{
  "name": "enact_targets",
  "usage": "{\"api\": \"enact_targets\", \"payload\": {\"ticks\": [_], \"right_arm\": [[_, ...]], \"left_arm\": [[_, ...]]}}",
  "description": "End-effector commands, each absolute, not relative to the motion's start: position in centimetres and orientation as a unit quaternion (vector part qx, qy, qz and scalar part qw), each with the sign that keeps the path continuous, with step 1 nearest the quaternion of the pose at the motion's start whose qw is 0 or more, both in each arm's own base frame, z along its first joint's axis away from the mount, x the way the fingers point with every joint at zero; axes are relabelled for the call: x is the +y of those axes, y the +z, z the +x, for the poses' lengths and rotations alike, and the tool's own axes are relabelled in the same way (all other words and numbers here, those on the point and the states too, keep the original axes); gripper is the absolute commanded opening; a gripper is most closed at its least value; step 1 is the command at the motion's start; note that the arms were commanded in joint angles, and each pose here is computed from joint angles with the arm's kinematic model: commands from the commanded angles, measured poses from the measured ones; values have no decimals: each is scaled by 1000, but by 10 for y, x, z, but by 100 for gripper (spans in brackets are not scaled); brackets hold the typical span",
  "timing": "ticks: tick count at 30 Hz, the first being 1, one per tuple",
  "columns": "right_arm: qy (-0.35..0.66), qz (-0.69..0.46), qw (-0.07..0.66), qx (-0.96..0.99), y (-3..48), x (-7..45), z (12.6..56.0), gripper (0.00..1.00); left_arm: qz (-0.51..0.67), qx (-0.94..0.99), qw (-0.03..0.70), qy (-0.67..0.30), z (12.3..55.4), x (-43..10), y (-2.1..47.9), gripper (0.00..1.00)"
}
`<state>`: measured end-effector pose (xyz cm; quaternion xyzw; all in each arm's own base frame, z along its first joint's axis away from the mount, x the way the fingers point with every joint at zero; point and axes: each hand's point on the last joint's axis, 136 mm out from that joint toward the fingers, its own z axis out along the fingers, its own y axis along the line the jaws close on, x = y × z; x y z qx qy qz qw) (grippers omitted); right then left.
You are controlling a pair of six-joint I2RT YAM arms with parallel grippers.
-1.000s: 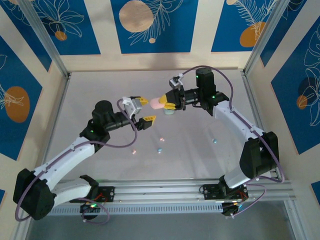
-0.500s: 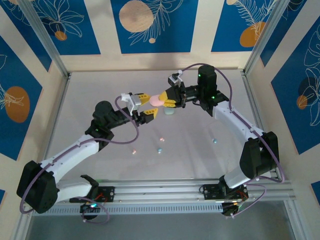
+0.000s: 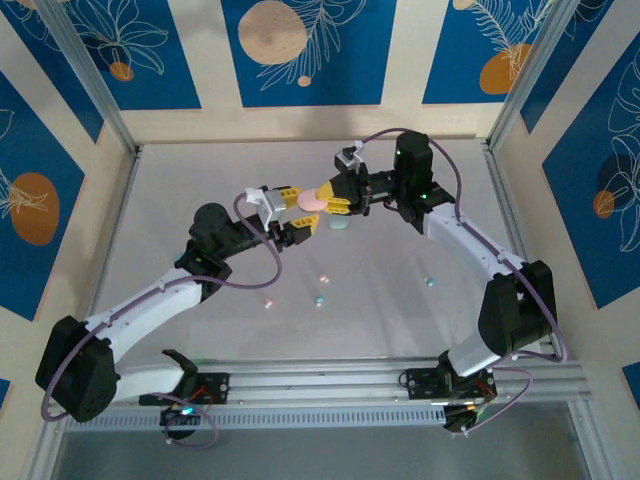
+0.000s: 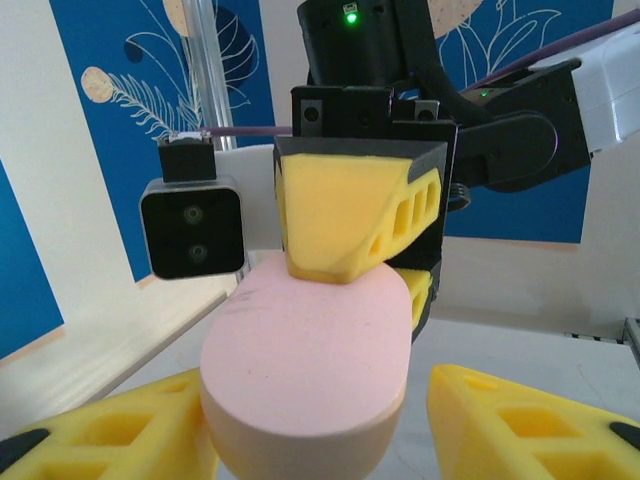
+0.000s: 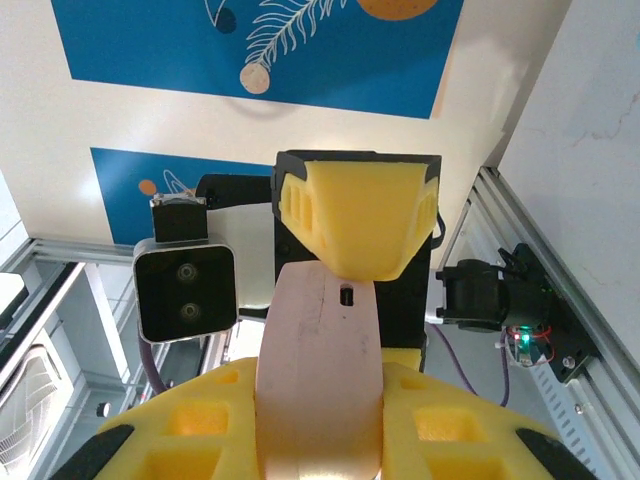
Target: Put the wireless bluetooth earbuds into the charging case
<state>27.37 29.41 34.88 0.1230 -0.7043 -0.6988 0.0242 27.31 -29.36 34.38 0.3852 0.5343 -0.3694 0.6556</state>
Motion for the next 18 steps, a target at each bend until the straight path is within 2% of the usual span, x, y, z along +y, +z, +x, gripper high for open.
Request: {"api": "enact_targets", "payload": {"ticks": [1,5,11,15,18], "right_arm": [[-698,126,44,-703,342,296,268,15],[-697,122,47,-705,338,296,268,15],[-696,121,44,-707,338,295,267,20],[-684,119,35,-719,338,293,265,31],[-672,121,24,-730,338,290,263,34]], "left_arm": [[384,505,678,-372,268,-296,360,54],[380,505,678,-375,268,-296,361,48],[396,521,660,-368,267,-298,352,27],[418,538,638,-358,264,-299,344,22],[437,550,615,-358,259,-300,339,21]]}}
